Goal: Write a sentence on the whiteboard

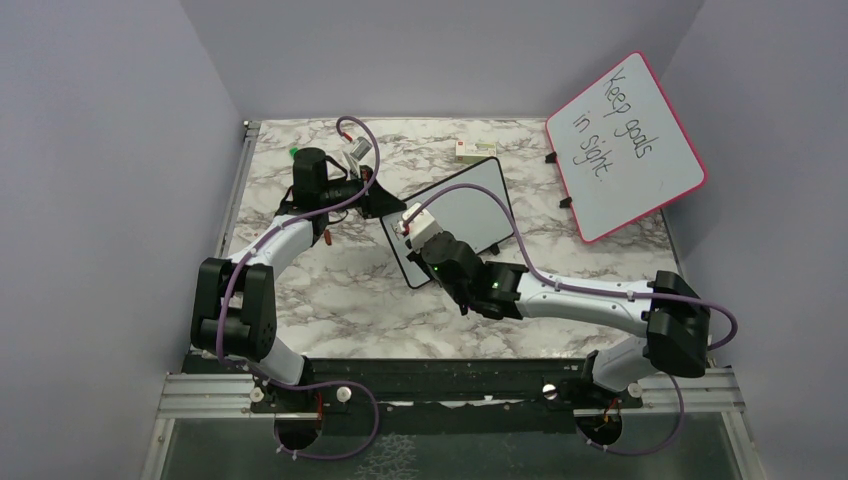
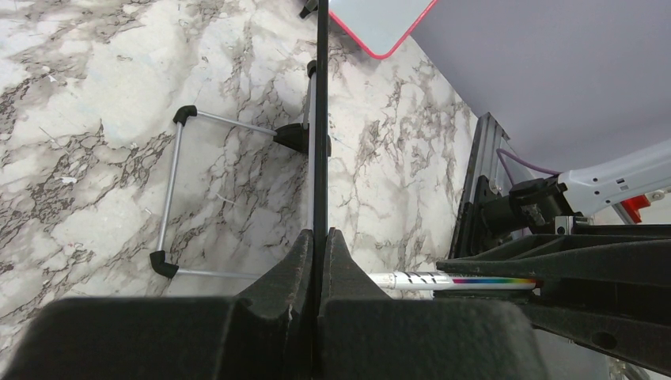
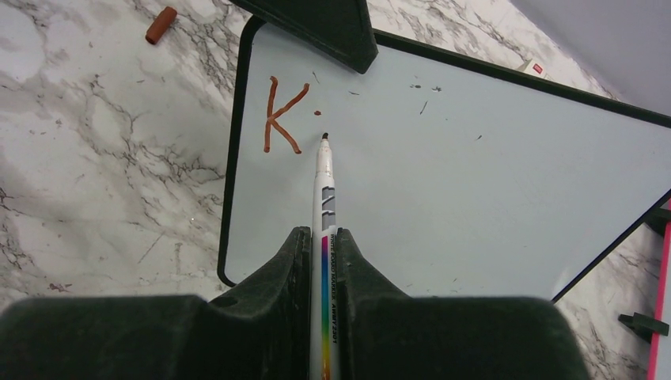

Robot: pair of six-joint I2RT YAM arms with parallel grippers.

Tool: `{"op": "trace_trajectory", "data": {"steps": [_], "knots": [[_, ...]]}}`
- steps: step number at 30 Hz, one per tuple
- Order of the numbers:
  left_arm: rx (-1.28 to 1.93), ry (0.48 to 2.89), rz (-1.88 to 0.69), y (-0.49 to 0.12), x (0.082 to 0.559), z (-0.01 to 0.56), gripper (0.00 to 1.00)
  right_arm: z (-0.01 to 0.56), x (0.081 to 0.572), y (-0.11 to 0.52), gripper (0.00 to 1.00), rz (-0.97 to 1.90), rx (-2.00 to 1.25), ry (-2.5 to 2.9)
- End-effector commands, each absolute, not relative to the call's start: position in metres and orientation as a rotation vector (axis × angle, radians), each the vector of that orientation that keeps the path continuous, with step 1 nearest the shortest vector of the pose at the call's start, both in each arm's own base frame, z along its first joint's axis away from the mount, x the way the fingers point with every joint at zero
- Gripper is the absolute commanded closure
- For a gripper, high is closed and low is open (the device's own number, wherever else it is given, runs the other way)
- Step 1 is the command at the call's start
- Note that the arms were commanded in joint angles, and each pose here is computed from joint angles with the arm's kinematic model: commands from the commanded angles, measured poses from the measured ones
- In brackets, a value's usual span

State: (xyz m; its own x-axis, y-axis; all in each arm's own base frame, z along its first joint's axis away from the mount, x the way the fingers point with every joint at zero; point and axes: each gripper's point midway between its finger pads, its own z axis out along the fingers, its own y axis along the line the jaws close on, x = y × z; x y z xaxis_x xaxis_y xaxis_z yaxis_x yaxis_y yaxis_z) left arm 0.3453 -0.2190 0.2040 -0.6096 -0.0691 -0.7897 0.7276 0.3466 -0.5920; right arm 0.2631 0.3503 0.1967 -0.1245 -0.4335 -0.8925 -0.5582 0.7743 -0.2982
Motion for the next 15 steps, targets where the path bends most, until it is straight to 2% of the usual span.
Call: {"op": "trace_trajectory", "data": {"steps": [1,15], "knots": [[0.594,1.869,-1.373,-0.22,0.34,0.2014,1.0,0.207,0.2633,0.3533,0.99,0.182,-0.75,1.738],[0.597,1.867,-1.377,-0.2202,0.3397,0.2017,1.0,0.2088,0.2688,0.3591,0.99,0.174,-0.726,1.729]]}}
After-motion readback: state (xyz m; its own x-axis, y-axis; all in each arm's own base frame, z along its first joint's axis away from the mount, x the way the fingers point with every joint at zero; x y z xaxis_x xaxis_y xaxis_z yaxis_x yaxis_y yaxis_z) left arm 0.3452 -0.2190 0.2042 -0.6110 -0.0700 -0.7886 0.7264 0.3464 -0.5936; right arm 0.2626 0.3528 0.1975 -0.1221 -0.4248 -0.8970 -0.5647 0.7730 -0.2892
